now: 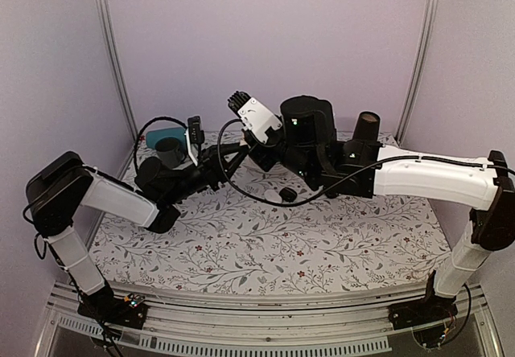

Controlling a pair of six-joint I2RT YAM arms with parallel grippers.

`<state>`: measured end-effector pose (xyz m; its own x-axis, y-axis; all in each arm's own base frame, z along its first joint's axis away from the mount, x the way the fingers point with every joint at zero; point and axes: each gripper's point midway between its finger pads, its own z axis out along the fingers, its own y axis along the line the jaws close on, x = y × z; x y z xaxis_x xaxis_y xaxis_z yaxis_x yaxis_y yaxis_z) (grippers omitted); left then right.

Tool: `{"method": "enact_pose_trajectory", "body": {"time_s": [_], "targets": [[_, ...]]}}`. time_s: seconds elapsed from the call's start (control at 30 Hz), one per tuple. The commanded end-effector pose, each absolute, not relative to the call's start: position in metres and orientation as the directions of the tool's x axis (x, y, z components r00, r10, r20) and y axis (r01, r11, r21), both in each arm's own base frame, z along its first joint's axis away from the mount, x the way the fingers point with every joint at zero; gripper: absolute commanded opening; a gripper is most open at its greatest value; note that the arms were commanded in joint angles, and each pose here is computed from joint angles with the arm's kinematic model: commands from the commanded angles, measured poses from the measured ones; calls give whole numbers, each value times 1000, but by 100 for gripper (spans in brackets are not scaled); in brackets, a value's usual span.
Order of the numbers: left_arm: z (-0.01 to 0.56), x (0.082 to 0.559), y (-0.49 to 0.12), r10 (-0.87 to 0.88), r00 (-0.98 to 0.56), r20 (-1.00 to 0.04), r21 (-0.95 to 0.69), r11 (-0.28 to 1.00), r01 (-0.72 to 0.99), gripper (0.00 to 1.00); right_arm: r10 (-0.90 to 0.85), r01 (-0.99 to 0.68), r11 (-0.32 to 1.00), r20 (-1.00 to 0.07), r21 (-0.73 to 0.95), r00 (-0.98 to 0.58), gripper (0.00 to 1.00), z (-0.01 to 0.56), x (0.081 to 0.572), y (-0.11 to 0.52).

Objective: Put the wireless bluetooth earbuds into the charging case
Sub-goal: Insert the right earbud into the right side groove of the charging case.

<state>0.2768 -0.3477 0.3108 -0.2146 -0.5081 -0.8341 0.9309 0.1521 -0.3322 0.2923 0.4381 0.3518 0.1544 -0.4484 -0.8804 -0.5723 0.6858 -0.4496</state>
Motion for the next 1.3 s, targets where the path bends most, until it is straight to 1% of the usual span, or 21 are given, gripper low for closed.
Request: {"method": "enact_pose_trajectory", "body": {"time_s": [0.0,0.23,0.43,0.77,1.07,1.27], "targets": [[379,250,-321,-704,-34,-709,-152,106,983,0,-490,-635,640,-866,-433,97,27,320,287,454],[379,251,-320,-707,-27,-706,-153,115,982,0,-470,-639,663,-881,-389,49,31,321,298,451],[379,249,-321,-706,-34,-708,-154,106,982,0,-445,-632,693,-895,-347,3,33,322,308,448],[377,249,-324,-703,-62,-708,-168,82,982,0,-377,-645,722,-924,-251,-63,40,331,319,450],[372,260,-327,-711,-92,-697,-215,84,973,0,-334,-665,727,-935,-173,-122,44,328,328,457],[367,270,-326,-721,-102,-686,-252,104,962,0,-308,-660,739,-939,-135,-152,45,327,338,453]]}}
